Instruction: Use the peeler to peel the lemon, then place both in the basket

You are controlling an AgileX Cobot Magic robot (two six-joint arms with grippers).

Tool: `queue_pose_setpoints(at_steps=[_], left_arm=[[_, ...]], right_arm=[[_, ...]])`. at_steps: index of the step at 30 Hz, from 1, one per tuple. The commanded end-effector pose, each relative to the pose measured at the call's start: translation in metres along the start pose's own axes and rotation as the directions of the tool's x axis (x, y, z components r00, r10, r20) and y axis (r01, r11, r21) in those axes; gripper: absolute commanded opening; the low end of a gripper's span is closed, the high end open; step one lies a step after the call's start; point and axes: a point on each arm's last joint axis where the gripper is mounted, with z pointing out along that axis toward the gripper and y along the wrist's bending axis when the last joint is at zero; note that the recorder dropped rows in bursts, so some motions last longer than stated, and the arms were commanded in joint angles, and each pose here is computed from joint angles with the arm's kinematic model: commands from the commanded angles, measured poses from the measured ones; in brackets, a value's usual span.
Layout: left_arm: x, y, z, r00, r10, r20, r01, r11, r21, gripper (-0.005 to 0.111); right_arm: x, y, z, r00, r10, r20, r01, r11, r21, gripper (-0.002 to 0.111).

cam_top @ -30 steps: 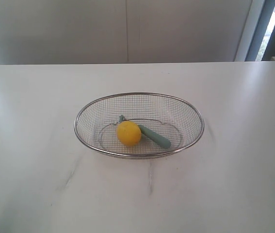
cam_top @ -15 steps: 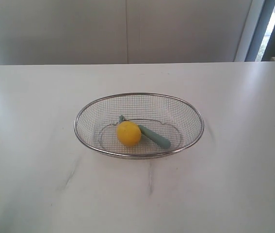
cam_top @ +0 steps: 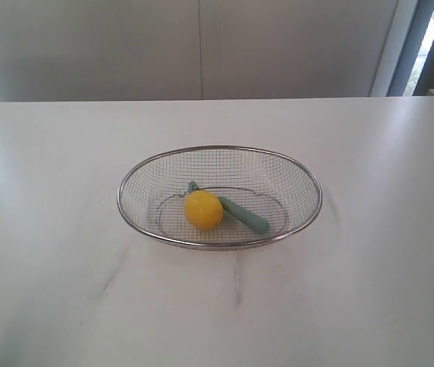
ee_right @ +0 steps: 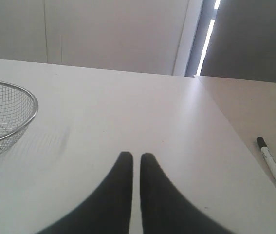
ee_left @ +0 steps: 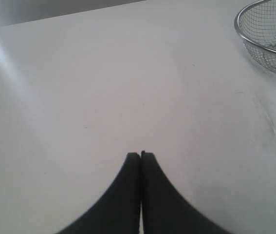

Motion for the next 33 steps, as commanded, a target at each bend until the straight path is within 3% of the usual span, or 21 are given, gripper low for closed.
queue_pose_setpoints(at_steps=[1,33], left_arm=[[0.0009,-0.0002,0.0002,1.000,-0.007,0.002,0.007,1.000,0.000,0.000],[0.0009,-0.0002,0.0002,1.000,-0.007,0.002,0.007,1.000,0.000,0.000]], right_arm=[[0.0000,-0.0006,-0.0002,1.000,-0.013,0.015,0.012,1.000,0.012,0.007],[0.0004,-0.0006,-0.0002,1.000,-0.020,0.011,0.020,1.000,0.011,0.007]])
